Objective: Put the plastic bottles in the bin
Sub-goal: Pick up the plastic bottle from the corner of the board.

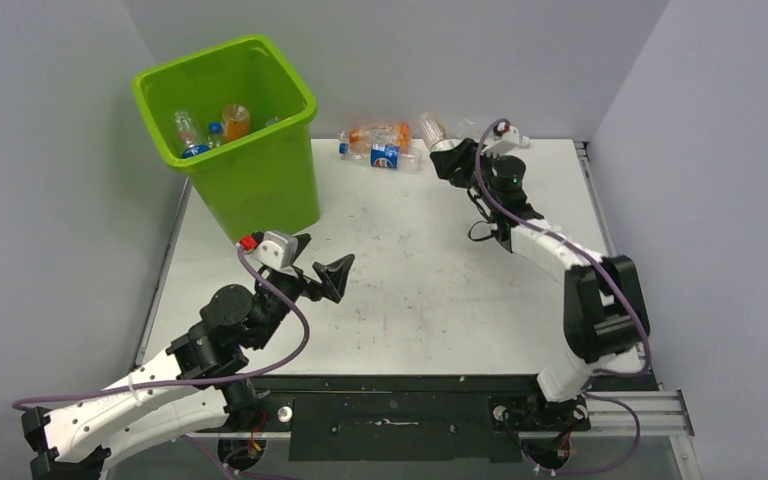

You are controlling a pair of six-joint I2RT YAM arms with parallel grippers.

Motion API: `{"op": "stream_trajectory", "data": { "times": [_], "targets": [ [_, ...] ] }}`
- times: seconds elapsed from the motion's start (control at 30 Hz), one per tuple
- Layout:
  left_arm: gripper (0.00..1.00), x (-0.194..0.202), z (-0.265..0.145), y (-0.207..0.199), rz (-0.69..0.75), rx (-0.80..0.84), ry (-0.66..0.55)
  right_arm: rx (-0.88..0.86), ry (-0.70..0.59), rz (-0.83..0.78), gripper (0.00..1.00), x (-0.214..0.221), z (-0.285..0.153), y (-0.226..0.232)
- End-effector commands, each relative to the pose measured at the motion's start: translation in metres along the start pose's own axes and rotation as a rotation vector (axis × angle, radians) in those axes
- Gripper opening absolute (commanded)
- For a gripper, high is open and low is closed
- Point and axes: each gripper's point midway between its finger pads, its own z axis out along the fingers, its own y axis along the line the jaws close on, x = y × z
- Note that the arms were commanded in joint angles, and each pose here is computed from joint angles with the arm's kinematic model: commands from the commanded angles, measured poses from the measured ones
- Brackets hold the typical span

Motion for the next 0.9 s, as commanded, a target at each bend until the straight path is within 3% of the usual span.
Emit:
{"op": "stream_trajectory", "data": {
  "times": [0.0,0.23,0.53,0.7,0.87],
  "targets": [
    [0.96,-0.032,-0.003,-0.005,-0.082,0.009,-0.059,-0.091,-0.084,0.042,0.06,-0.016,-0.057,0.053],
    [0.96,-0.046,0.0,-0.02,0.027,0.097,-0.053,-0.199,0.052,-0.035,0.05,0.015,-0.14,0.096],
    [0.96,-0.015,-0.004,-0.057,0.71,0.479,0.005,-0.368,0.402,-0.104,0.05,0.038,-0.211,0.14],
    [0.96,-0.012,0.007,-0.055,0.998,0.496,-0.076,-0.455,0.472,-0.014,0.05,0.048,-0.247,0.157],
    [0.96,-0.007,0.027,-0.052,1.265,0.486,-0.079,-0.486,0.533,-0.08,0.05,0.046,-0.27,0.169]
  ]
}}
